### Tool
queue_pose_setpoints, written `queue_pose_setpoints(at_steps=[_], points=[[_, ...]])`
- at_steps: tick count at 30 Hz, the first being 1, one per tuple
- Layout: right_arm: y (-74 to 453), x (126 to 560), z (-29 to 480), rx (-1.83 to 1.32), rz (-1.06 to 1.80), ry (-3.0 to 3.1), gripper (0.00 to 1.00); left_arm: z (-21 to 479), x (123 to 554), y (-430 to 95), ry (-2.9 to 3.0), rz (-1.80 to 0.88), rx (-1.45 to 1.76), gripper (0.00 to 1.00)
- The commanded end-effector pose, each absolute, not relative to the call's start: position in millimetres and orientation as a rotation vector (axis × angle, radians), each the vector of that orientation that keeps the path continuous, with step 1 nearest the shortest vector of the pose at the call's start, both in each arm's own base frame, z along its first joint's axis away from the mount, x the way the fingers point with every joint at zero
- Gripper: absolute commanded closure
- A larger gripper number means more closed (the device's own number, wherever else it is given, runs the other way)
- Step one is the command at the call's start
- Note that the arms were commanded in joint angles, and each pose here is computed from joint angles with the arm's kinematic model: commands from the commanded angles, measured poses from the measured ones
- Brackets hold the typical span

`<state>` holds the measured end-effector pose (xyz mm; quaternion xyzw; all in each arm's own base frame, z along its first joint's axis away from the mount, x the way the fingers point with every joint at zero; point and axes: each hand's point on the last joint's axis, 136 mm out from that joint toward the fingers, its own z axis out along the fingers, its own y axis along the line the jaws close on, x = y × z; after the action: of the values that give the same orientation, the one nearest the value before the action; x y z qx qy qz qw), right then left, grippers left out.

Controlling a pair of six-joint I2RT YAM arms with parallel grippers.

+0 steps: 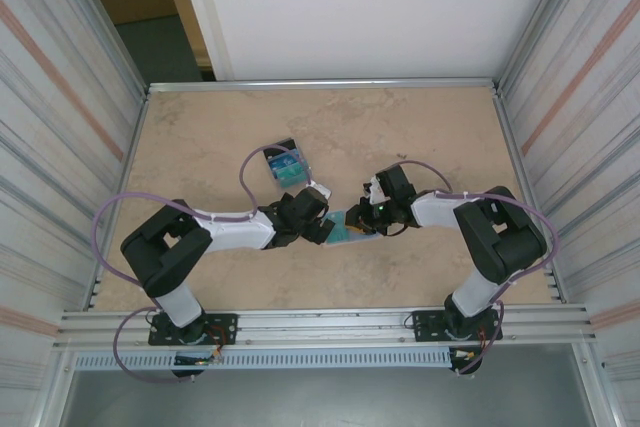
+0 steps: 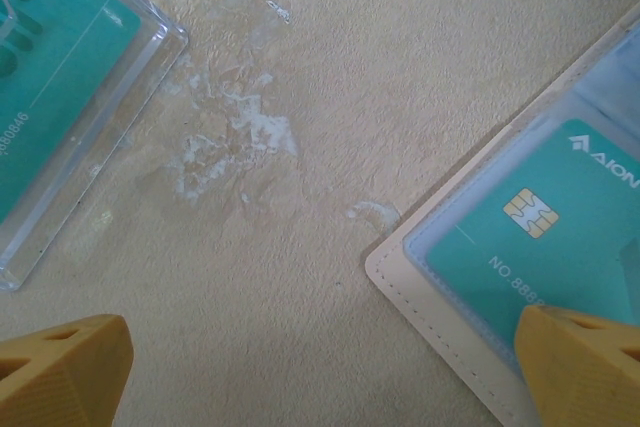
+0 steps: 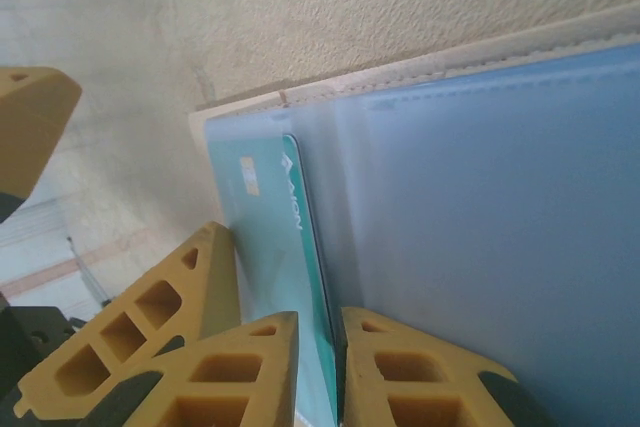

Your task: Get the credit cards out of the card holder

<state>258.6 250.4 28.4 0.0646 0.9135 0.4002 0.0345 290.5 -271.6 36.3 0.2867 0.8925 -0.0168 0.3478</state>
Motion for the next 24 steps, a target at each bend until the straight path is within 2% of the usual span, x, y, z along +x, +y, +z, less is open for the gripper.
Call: queue_pose_setpoints(at_steps=[1,17,24], points=[[255.7,258.5,30.8,0.214,1.33,2.785,0.84,11.0,279.3,-251.0,2.382,0.069,0.797,0.01],[260.2,261.9,21.7,0.238,1.416,2.771,0.89,12.5,279.9,-252.9,2.374,0.072,0.806,0.01],[260.4,261.8,23.0,0.229,1.422,2.763,1.0,13.2,279.8,-253.3,2.374,0.071,0.806,0.01]])
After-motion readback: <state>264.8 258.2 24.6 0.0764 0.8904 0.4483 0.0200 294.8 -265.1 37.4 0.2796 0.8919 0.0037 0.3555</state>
